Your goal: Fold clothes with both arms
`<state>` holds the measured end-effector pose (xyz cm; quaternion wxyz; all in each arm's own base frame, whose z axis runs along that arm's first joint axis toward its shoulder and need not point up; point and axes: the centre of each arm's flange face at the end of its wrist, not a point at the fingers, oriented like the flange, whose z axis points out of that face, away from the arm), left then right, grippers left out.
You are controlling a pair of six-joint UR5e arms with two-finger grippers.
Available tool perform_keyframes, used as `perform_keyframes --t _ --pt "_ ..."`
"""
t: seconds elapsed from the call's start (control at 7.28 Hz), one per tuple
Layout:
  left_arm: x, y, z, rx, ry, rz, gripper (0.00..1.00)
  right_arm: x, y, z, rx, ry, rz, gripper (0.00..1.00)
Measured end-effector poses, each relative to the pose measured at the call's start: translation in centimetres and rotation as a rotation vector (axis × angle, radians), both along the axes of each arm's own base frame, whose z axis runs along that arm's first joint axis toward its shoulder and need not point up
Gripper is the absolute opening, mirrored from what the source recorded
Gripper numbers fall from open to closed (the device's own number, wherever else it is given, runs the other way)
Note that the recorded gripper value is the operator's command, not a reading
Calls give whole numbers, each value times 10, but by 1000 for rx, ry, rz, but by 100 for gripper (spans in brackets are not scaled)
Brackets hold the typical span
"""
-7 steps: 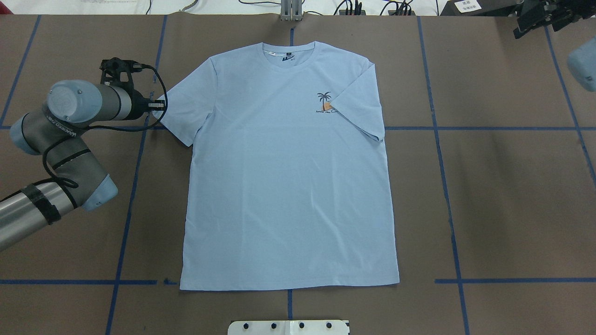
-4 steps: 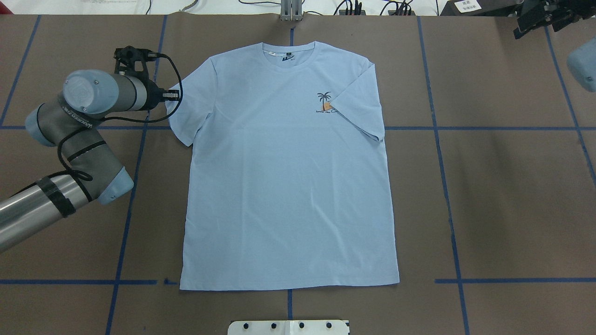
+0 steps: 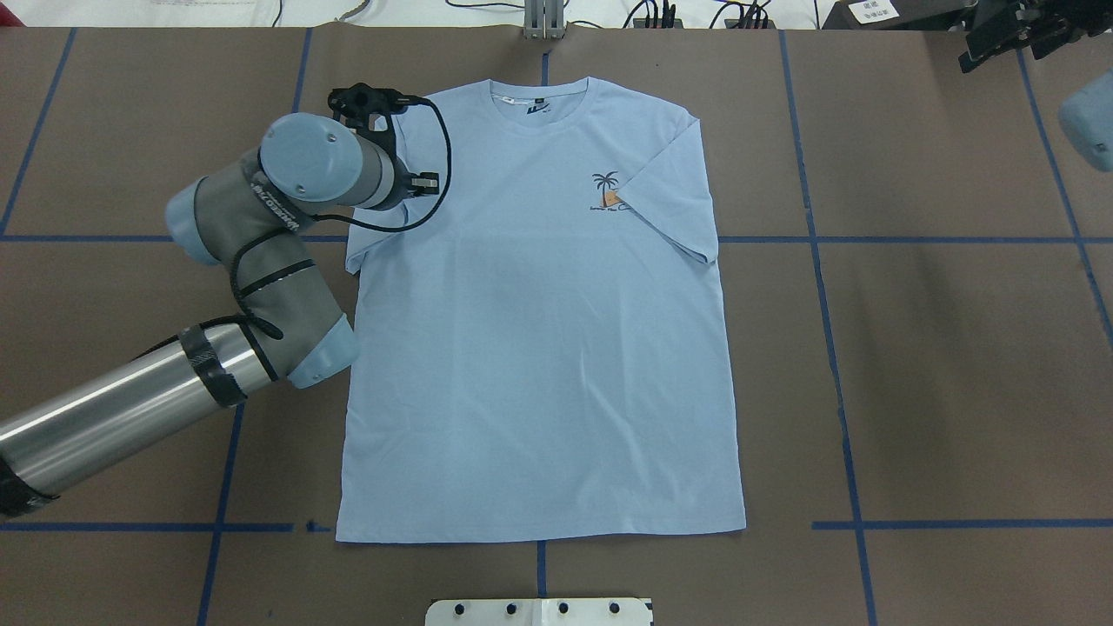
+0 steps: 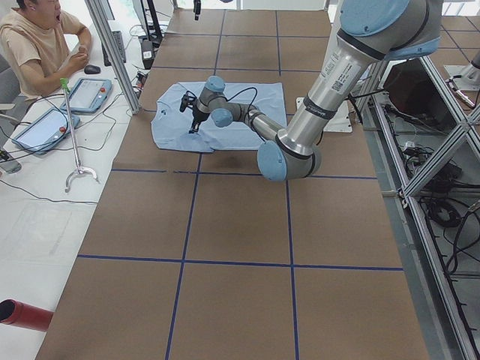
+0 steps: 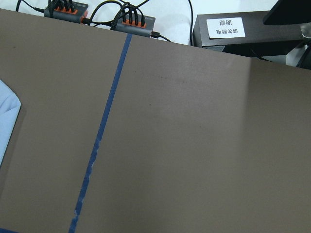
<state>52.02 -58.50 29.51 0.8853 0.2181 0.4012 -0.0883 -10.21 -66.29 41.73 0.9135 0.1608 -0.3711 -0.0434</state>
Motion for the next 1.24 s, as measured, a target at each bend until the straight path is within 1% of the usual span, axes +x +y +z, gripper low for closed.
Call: perform_keyframes --t 0.27,0.41,0.55,0.82,0.96,1.1,1.24 --pt "27 -2 -12 -21 -5 -14 0 -1 0 1 -2 1 0 100" --pt "31 -2 -14 -24 -5 -16 78 -1 0 2 -3 2 -1 100" --pt "32 -3 -16 -22 -7 -15 100 -1 0 2 -4 2 -1 100" --pt "30 -1 -23 12 -11 10 100 -3 0 2 -7 0 0 100" --pt "23 3 -32 37 1 24 100 -7 3 -1 -20 -11 13 100" --pt "12 10 -39 59 17 32 100 -23 16 -4 -44 -39 40 100" --pt "-1 22 -41 72 41 46 100 -49 41 -6 -62 -80 74 100"
